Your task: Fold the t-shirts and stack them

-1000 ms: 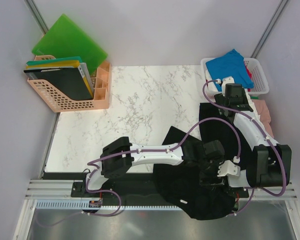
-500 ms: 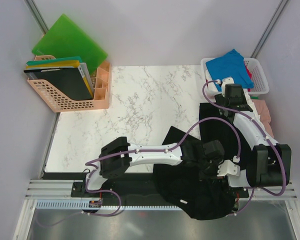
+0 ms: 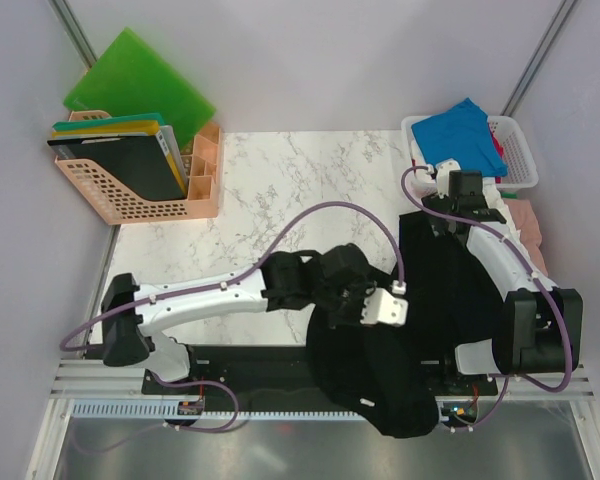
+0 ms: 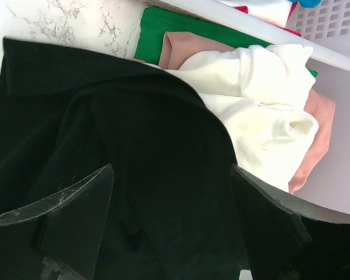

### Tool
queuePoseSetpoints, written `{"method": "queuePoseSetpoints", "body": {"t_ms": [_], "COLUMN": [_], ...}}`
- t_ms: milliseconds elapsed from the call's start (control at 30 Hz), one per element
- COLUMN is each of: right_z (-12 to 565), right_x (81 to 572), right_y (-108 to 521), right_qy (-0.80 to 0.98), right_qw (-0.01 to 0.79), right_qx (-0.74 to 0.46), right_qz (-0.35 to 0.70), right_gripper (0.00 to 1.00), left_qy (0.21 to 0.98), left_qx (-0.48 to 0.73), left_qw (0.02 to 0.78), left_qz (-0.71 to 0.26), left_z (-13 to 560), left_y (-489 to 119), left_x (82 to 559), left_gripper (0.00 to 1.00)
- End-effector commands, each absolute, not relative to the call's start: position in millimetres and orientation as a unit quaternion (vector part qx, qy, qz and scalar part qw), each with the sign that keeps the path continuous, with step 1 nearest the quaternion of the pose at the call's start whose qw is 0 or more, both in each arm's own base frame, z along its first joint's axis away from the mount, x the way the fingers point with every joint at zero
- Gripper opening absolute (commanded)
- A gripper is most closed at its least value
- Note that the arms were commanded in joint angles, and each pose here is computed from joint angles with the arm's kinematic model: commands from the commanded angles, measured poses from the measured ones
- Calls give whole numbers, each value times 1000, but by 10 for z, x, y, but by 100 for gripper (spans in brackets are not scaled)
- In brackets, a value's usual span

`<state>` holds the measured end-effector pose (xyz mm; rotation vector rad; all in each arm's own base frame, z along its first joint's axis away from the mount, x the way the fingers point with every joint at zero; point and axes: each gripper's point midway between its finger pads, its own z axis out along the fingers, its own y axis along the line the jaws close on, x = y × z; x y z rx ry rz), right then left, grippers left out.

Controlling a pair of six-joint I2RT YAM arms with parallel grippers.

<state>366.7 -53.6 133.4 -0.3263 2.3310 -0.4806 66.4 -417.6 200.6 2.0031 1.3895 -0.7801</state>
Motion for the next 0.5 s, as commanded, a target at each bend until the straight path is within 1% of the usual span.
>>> {"method": "queuePoseSetpoints", "body": {"t_ms": [0, 67, 133, 267, 467], "right_z": [1482, 1405, 1389, 1263, 1258], "right_x": [3760, 3787, 3846, 4034, 4360], "right_y": [-508, -491, -470, -373, -327], "right_qy": [899, 903, 904, 908, 909], "right_qw": [376, 369, 369, 366, 368], "right_qx": [-134, -135, -136, -145, -144], "right_qz": [-181, -175, -169, -144, -131], "right_gripper": [88, 88, 87, 85, 85], "left_qy": [542, 547, 560, 569, 591], "left_qx": [742, 728, 712, 697, 672], "left_qw": [321, 352, 368, 394, 422], "left_qz": [-229, -218, -206, -185, -144], "left_z": [2003, 2122, 2116, 2127, 2084], "left_y": [-3752, -3621, -3487, -3293, -2927], "left_x": [1171, 1339, 1542, 1715, 1932], "left_gripper": [2, 2, 2, 2, 2]}}
